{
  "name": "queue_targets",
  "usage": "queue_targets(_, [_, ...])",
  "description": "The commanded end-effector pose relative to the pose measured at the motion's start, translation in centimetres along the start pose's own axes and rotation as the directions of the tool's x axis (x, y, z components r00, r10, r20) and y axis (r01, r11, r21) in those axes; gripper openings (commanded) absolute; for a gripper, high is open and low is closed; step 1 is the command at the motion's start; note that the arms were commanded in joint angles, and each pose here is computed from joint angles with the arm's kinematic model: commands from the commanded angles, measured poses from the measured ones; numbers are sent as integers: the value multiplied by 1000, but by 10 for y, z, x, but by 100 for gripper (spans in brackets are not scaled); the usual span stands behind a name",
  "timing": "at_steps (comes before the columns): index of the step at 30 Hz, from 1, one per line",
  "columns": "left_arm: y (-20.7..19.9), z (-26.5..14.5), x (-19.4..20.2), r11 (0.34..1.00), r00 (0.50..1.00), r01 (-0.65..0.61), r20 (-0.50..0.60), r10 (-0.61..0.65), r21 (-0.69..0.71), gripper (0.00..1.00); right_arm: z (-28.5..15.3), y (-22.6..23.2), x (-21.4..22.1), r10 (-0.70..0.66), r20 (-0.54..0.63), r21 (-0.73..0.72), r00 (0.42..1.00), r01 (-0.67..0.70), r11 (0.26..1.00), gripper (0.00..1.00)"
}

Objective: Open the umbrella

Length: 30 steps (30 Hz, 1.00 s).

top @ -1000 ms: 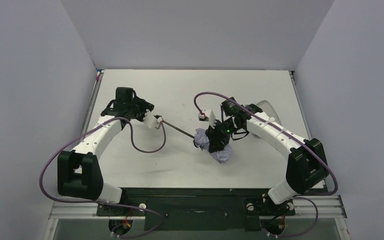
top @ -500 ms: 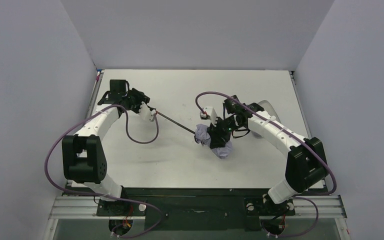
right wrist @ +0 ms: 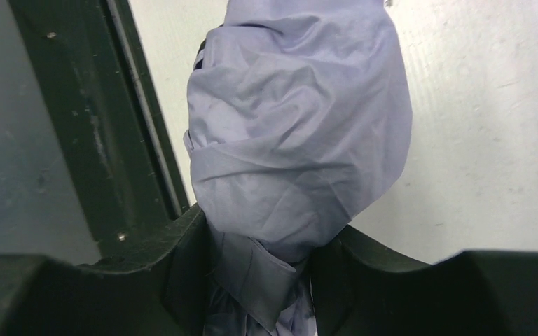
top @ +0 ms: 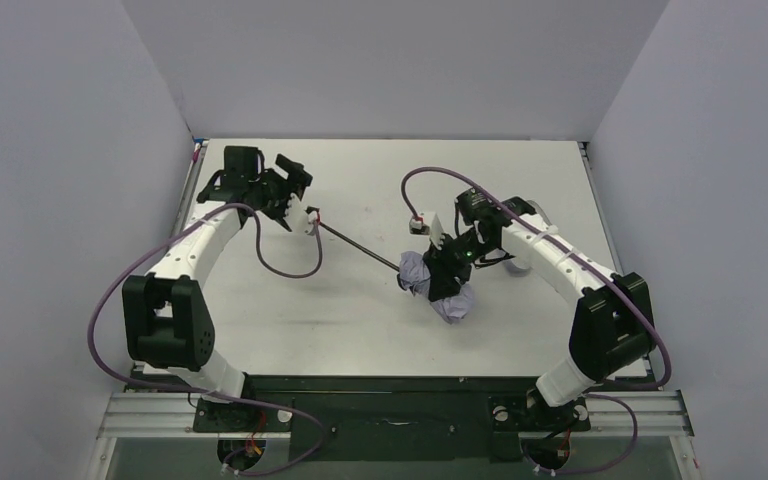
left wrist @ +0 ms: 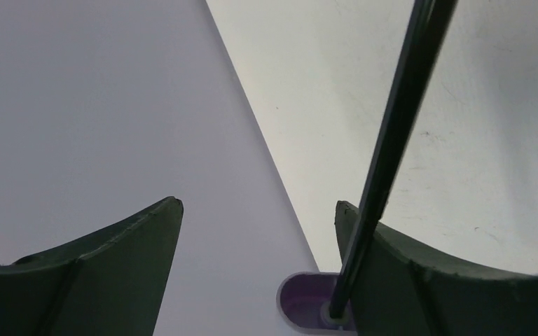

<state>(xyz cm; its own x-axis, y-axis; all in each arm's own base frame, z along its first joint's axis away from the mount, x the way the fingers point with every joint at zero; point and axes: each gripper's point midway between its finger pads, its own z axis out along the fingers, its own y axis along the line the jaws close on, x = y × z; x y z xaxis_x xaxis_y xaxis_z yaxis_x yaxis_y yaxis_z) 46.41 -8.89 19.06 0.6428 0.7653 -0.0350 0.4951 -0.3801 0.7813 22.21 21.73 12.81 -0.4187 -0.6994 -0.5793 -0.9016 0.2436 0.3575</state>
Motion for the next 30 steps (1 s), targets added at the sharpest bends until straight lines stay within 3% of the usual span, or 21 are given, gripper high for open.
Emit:
queue_targets(1, [57,-43,-43,985,993,-77,81,90,-152,83,-15,36,-19,90,49,-139,995,-82,987,0])
queue_targets(7, [48,-50,-127,985,942,-65,316,112,-157,92,-17,33,-55,94,129,-161,987,-73,984,0])
queue_targets(14, [-27,-62,-194,961,835,-270,510,207,53,95,-21,37,-74,81,164,-190,983,-49,981,0])
queue_targets(18, [-45,-78,-219,954,792,-293,575,205,63,96,-31,37,-88,72,211,-162,975,-37,986,0])
queue_targets(20, [-37,-87,-227,972,799,-232,578,167,40,96,-37,33,-101,82,263,-130,961,-49,990,0])
queue_targets(21, [-27,-89,-228,988,817,-147,568,98,41,96,-43,29,-112,99,314,-110,944,-67,992,0])
queue_targets(22, [-16,-97,-233,996,815,-93,575,70,11,96,-45,26,-118,111,343,-97,933,-82,992,0])
queue_targets(24, [12,-108,-238,993,808,120,581,-102,7,96,-57,19,-140,145,446,-71,883,-126,989,0])
queue_targets(25, [28,-112,-239,957,767,289,590,-253,34,96,-67,16,-155,159,520,-64,840,-147,987,0])
queue_targets(26, [36,-118,-242,928,731,370,601,-324,50,96,-68,13,-157,251,543,-93,801,-240,966,0])
queue_targets(27, [48,-122,-243,857,652,507,610,-450,89,96,-84,11,-177,192,630,-70,752,-192,979,0])
queue_targets(28, [55,-125,-242,808,604,581,611,-512,102,95,-94,8,-191,216,691,-92,690,-212,973,0])
queue_targets(29, [69,-128,-242,704,490,696,624,-609,141,95,-102,9,-196,217,719,-98,660,-213,972,0])
queue_targets(30, [75,-129,-237,636,435,759,617,-656,141,95,-112,11,-206,219,757,-109,615,-212,971,0])
